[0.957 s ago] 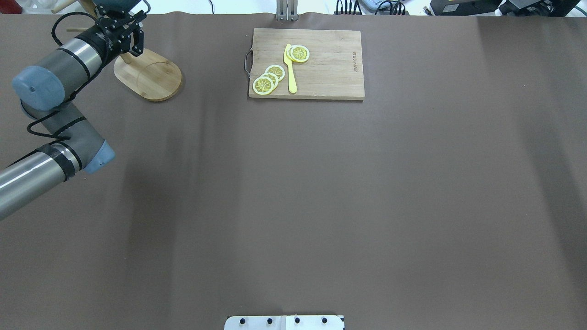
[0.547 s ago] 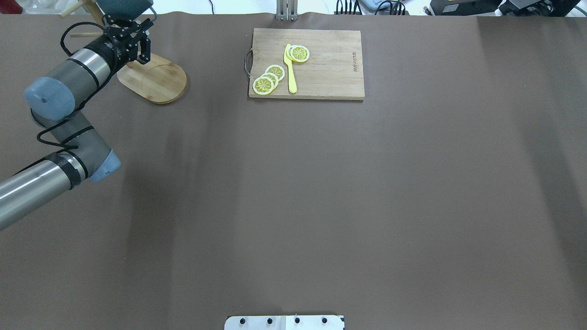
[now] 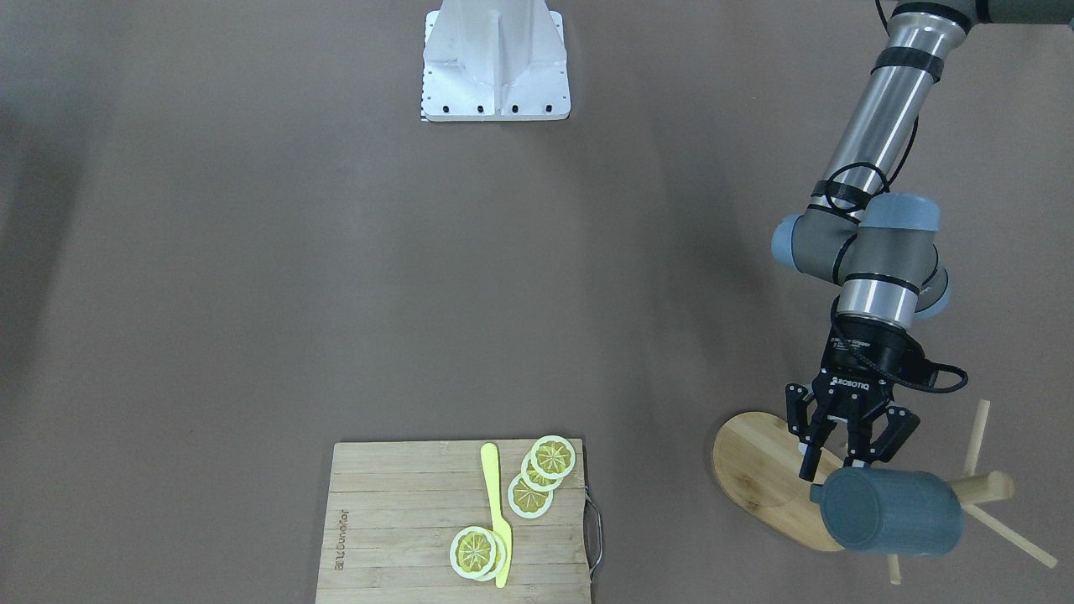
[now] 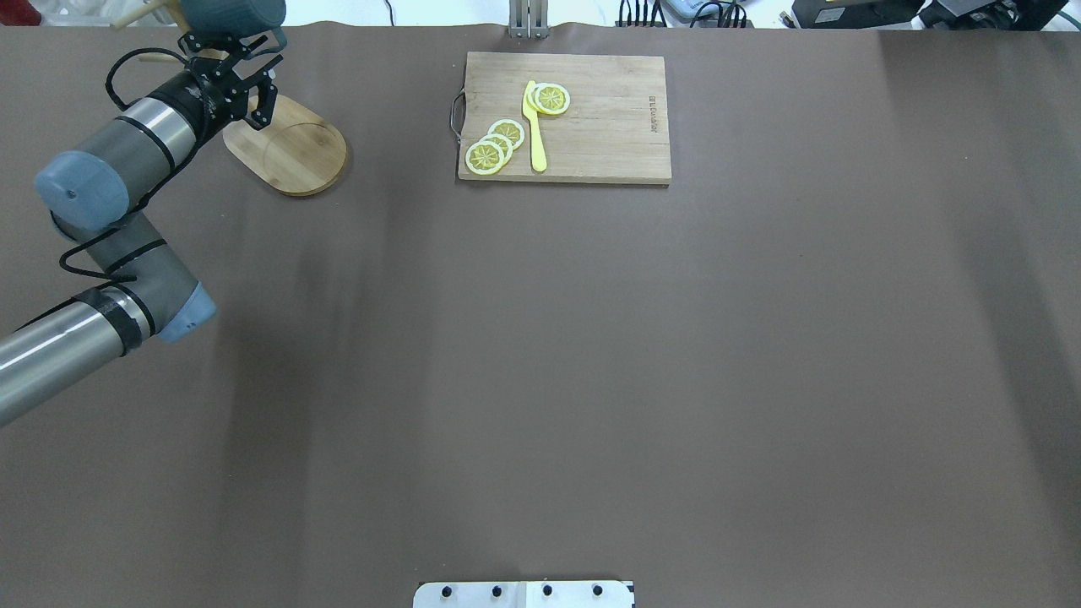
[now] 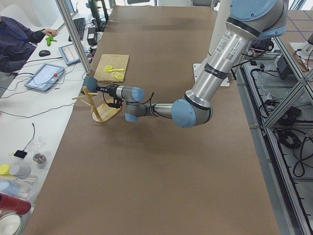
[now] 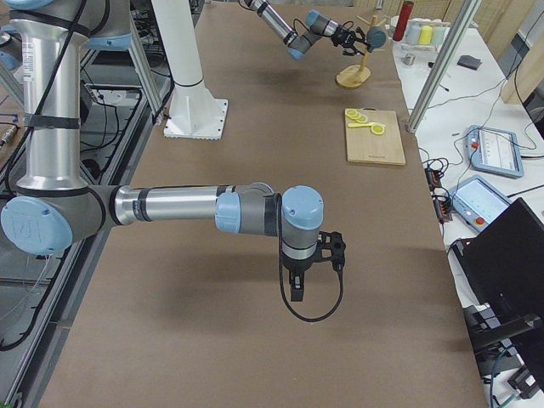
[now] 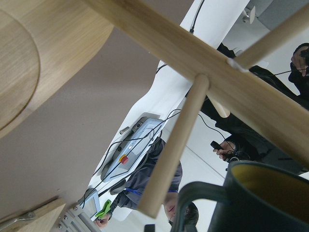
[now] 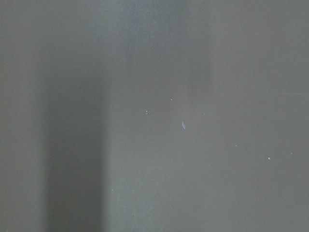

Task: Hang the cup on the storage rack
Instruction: 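Hook the mug handle over a stand peg with the left gripper, then open the left gripper and pull it back from the stand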

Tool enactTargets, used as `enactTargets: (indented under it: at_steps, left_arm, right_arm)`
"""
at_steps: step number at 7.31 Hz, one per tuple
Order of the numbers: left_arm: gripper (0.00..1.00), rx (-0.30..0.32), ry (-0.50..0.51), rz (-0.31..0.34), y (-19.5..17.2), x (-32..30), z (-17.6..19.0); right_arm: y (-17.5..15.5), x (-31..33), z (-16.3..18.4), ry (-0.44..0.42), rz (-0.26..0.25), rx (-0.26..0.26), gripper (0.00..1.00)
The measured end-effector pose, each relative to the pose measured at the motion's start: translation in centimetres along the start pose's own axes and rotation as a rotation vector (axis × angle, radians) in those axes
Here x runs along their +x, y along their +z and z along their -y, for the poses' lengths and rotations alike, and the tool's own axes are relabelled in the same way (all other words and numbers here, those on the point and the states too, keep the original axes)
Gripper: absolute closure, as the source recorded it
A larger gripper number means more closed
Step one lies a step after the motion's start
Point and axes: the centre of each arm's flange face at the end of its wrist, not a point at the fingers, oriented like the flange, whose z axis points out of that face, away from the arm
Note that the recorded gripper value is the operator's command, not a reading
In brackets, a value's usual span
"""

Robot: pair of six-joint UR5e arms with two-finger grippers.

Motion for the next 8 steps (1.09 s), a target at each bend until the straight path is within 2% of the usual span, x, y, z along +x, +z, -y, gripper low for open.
enactTargets:
  at_steps: [8]
  left_arm:
    - [0.01, -0.085, 0.073, 0.013, -4.4, 0.7, -1.3]
  right_arm:
    - [0.2, 0.1, -0.3, 0.004, 0.003, -0.005, 0.0]
